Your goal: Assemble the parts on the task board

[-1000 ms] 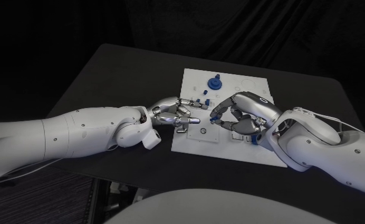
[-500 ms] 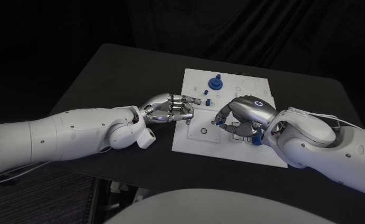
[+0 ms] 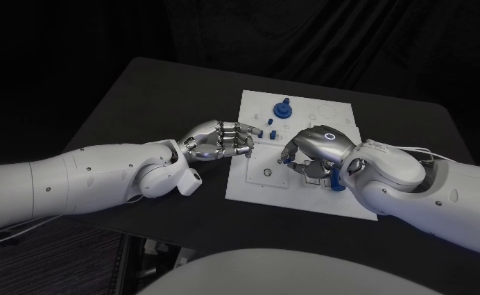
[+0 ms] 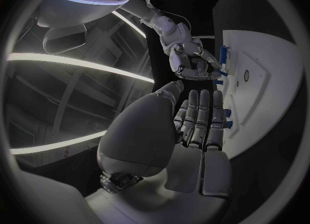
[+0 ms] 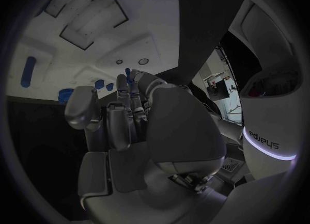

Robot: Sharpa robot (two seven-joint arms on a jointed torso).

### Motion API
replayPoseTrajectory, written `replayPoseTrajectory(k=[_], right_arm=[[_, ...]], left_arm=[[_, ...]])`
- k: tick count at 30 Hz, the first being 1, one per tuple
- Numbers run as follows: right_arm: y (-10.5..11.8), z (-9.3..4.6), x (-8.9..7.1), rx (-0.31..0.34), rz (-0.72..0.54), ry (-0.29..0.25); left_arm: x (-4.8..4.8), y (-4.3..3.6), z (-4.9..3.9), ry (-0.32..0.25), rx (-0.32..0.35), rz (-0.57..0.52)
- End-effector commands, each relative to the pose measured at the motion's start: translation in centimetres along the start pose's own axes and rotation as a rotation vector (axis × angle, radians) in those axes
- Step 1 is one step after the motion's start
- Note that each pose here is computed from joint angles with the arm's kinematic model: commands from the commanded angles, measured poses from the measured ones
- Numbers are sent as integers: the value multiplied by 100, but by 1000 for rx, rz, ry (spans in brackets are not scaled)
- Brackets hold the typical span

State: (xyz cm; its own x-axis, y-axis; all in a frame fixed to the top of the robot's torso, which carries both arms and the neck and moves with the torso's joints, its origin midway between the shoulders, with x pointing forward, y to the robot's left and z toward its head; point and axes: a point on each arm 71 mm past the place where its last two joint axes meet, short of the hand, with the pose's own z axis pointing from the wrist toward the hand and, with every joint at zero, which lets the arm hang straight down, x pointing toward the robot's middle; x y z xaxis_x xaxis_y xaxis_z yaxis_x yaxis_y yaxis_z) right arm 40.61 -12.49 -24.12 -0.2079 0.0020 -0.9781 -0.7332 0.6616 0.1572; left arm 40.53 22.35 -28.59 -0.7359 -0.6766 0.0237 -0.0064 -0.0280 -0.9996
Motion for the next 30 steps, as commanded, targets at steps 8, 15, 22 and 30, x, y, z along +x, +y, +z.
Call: replayPoseTrajectory(k=[8, 15, 22, 30], right_arm=[[-32, 65, 43, 38, -48, -4], [-46, 97, 62, 46, -52, 4], [-65, 136, 103, 52, -55, 18], [-54, 171, 140, 49, -54, 23]], left_arm=[[-1, -4, -5, 6, 6, -6], [1, 3, 0, 10, -2, -9], [12, 12, 16, 17, -8, -12], [16, 20, 24, 20, -16, -15]])
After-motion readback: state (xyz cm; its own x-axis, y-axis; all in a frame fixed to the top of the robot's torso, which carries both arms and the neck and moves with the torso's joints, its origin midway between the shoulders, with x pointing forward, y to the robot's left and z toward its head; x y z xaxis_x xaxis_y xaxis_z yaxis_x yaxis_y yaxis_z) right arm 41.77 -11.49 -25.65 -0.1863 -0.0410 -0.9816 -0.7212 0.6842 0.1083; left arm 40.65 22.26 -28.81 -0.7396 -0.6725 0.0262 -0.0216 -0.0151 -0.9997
